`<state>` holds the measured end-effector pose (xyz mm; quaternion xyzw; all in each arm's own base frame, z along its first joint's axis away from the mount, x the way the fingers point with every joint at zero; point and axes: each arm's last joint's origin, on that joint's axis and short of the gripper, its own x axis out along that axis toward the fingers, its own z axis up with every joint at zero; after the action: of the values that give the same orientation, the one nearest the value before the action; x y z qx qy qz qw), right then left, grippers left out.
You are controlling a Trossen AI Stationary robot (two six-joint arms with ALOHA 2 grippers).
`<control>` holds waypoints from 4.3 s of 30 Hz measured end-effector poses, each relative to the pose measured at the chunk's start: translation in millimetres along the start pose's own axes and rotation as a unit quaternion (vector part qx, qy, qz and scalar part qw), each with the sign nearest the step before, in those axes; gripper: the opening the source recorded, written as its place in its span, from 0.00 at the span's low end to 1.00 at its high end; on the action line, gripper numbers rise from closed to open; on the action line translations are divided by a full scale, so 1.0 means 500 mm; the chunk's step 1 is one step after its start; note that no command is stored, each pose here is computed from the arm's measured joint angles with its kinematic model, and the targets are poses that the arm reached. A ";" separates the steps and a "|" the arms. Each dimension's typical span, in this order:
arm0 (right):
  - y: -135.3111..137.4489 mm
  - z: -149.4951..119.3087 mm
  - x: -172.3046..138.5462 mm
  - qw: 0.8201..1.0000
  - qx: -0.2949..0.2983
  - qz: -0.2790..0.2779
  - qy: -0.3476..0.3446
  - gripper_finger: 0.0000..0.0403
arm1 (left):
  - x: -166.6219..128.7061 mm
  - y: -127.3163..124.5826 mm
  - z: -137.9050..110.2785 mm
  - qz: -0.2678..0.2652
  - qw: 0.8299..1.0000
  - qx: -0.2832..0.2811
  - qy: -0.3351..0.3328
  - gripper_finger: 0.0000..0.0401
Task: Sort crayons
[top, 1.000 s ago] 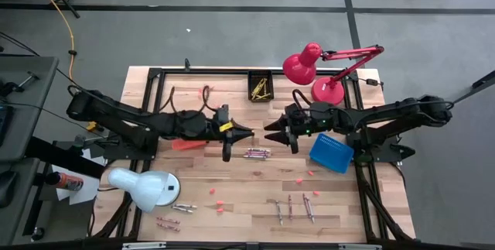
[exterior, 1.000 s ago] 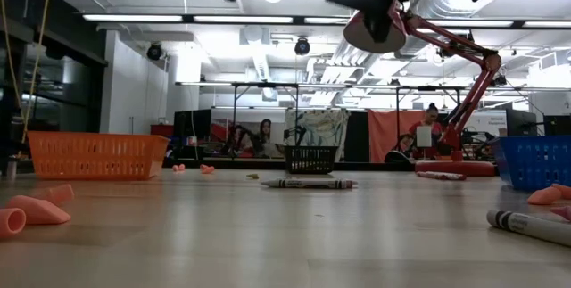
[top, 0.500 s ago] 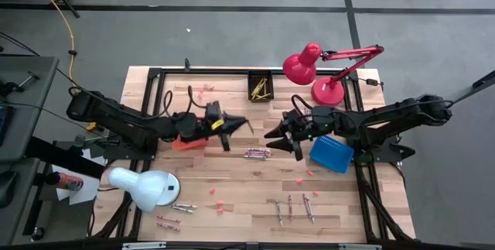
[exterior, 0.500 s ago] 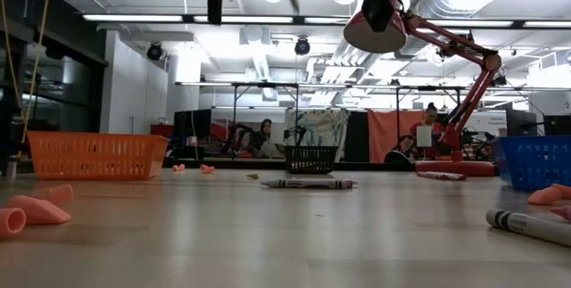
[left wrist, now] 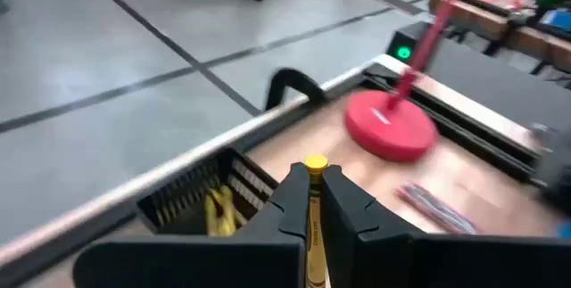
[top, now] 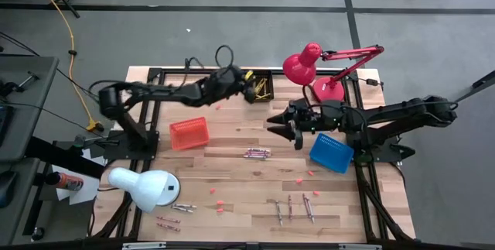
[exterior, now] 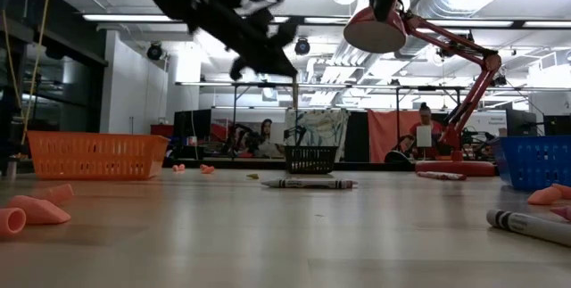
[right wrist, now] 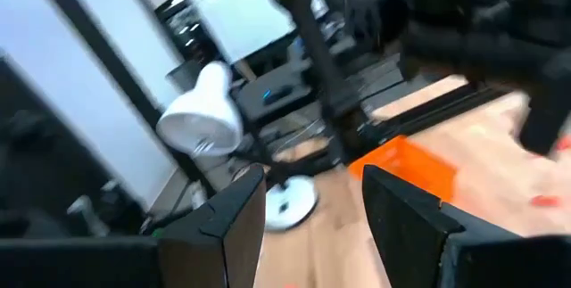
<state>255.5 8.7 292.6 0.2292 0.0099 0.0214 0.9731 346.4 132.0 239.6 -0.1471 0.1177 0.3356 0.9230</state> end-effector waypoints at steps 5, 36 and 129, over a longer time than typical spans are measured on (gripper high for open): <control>-0.002 0.006 0.000 0.999 0.002 -0.035 -0.030 0.45 | 0.076 0.028 -0.004 0.023 1.000 0.010 0.011 0.01; -0.003 0.005 0.000 0.999 0.002 -0.036 -0.028 0.45 | -0.100 -0.072 -0.081 -0.121 0.947 0.115 0.274 0.45; -0.018 0.007 0.003 0.978 -0.127 -0.154 -0.062 0.45 | -0.171 -0.057 -0.010 -0.297 0.953 0.046 -0.039 0.00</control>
<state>257.6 -0.8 291.7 0.1002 -0.0179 -0.1416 0.9847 300.8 59.6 267.6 -0.1201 0.0482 0.0457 0.9905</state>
